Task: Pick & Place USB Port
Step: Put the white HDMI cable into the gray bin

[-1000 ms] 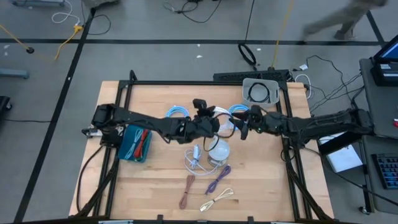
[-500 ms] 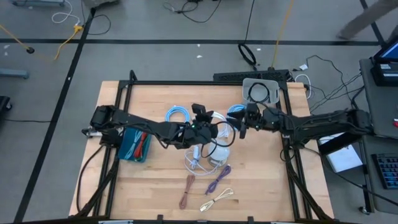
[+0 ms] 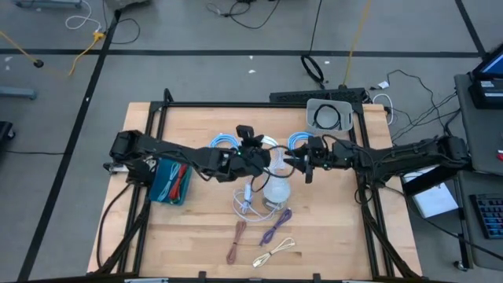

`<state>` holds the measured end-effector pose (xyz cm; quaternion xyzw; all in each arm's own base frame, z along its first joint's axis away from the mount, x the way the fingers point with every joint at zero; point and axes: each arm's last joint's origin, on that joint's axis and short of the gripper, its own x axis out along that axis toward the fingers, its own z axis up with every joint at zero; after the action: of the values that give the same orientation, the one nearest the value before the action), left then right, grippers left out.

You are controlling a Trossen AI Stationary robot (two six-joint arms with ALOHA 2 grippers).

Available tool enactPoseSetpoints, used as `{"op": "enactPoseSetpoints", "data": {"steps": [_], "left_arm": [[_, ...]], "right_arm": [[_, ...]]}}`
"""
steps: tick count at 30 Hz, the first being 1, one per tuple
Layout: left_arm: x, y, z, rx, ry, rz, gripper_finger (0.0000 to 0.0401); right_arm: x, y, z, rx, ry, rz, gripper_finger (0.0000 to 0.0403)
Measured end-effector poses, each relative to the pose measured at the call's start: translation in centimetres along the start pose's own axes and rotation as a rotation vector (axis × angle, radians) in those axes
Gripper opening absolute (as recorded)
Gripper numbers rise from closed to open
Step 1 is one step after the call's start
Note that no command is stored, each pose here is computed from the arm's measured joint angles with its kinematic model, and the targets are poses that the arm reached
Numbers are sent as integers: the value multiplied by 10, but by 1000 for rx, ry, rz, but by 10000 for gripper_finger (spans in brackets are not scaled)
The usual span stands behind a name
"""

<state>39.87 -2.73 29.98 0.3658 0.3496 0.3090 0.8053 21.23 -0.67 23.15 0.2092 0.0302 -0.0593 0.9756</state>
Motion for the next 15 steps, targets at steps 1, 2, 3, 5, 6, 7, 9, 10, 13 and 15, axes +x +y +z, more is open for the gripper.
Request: {"op": "enactPoseSetpoints", "data": {"steps": [1, 2, 3, 5, 6, 7, 9, 10, 13, 15], "left_arm": [[-2, 4, 1, -16, -12, -4, 24], [-4, 8, 1, -27, -21, -6, 24], [-6, 12, 1, -30, -26, -8, 24], [-9, 15, 1, -38, -34, -7, 24], [-11, 15, 1, -33, -37, -10, 24], [-12, 15, 2, -33, -40, -11, 24], [-14, 14, 3, -30, -48, -14, 24], [-16, 13, 3, -27, -50, -16, 24], [-16, 11, 4, -38, -66, -46, 24], [-15, 12, 5, -56, -81, -62, 24]], "right_arm": [[0, 1, 1, -1, -9, 10, 155], [0, 2, 2, -2, -17, 16, 155], [0, 2, 2, -2, -19, 20, 155], [0, 2, 2, -2, -21, 12, 155], [0, 1, 2, -2, -23, 7, 155], [0, 1, 2, -2, -25, 8, 155], [0, 2, 3, -7, -34, 7, 155], [0, 2, 3, -10, -37, 7, 155], [0, 3, 6, -14, -62, 14, 155], [0, 3, 7, -12, -73, 17, 155]]}}
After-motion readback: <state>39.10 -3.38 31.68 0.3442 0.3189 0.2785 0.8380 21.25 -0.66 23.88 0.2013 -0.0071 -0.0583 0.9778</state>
